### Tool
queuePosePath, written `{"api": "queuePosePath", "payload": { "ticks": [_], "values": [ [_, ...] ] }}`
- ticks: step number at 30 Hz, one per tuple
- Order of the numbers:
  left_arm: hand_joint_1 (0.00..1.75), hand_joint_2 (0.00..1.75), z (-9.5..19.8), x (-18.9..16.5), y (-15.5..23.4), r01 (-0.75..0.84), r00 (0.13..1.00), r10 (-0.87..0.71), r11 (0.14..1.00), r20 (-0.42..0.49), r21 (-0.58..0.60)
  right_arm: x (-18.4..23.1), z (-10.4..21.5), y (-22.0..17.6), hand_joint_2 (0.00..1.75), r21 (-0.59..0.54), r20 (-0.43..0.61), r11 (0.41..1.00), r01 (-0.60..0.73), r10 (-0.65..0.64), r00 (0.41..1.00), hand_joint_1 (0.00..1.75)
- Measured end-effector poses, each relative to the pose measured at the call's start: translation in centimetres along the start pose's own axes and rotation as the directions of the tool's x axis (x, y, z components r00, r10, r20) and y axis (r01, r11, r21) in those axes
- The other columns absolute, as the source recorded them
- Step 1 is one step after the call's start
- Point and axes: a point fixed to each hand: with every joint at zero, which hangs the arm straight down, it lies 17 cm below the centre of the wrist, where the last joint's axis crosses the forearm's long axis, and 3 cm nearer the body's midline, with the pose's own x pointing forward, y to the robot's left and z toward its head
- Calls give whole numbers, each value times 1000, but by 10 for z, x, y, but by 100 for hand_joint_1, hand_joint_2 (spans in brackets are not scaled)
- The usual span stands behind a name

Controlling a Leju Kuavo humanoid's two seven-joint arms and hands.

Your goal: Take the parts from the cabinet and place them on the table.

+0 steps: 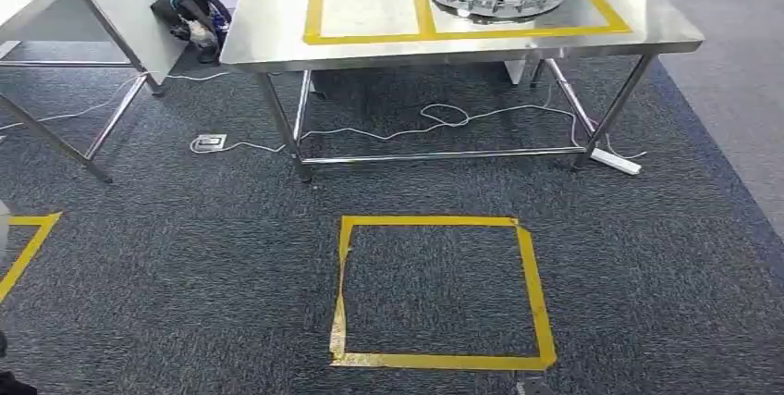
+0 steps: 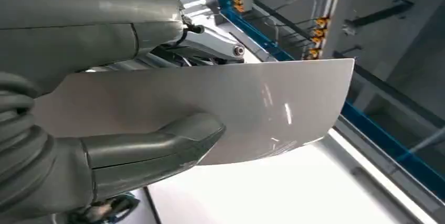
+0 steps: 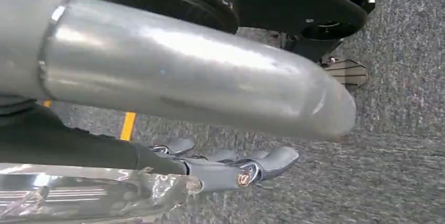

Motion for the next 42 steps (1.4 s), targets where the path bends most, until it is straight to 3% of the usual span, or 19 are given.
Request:
{"api": "queuePosePath", "payload": {
  "ticks": [42],
  "values": [
    [175,175,-3,6,7,31,999,-31,999,19,-9,5,1,9,0,13,30,1000,-17,17,999,0]
  ]
}}
